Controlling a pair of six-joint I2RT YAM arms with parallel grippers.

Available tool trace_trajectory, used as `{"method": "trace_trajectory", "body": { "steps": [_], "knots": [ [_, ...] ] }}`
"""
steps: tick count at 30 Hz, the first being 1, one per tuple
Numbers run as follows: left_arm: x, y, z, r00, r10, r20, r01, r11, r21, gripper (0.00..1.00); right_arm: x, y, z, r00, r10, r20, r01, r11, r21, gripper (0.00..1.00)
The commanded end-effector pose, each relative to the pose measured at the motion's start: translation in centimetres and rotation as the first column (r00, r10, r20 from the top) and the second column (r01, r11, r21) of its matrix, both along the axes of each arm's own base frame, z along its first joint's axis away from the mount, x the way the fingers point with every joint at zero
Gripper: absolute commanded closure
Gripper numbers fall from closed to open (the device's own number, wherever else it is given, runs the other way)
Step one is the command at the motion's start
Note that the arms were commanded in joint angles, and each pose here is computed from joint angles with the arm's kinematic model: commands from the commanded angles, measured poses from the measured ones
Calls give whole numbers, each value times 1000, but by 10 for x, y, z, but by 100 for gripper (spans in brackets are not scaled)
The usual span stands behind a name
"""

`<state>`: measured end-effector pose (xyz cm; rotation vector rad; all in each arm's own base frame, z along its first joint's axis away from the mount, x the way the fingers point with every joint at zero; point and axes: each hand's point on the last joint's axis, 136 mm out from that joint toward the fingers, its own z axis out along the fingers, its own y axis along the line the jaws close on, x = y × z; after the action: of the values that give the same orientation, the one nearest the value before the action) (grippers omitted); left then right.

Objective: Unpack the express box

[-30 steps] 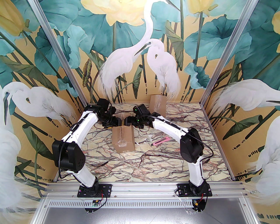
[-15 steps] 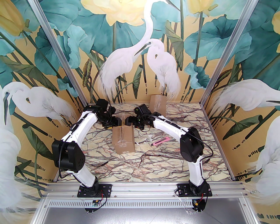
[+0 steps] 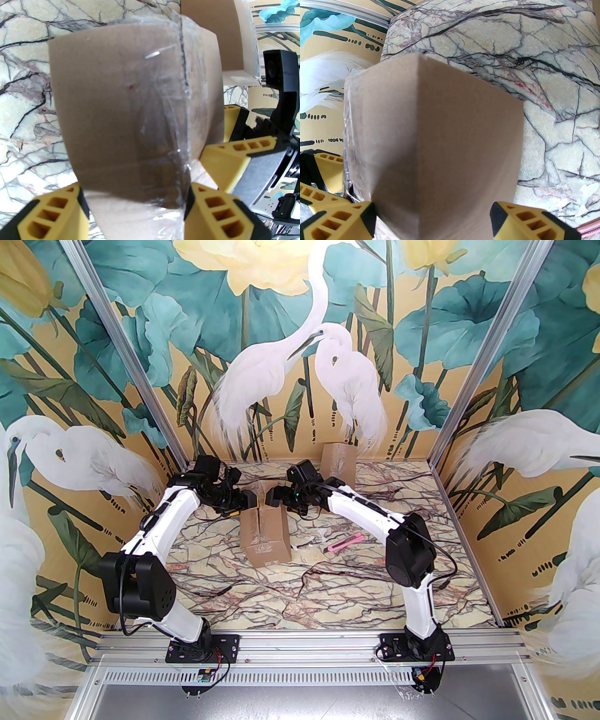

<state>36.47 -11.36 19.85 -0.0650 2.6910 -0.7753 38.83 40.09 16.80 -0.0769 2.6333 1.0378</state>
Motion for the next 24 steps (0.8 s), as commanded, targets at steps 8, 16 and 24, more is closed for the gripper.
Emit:
{"method": "trace_trajectory", "body": {
  "steps": [8, 16, 24],
  "knots": [
    [-8, -27, 82, 966, -73, 248, 127, 970, -208, 59, -1, -54, -94, 975, -154, -159, 106, 954, -279, 13],
    [-10, -31, 82, 964, -79, 255, 145, 957, -252, 60, 2, -56, -90, 977, -158, -142, 113, 953, -283, 13],
    [-14, -36, 80, 965, -100, 244, 174, 937, -303, 60, 10, -57, -69, 984, -161, -81, 135, 958, -254, 13]
  ]
}}
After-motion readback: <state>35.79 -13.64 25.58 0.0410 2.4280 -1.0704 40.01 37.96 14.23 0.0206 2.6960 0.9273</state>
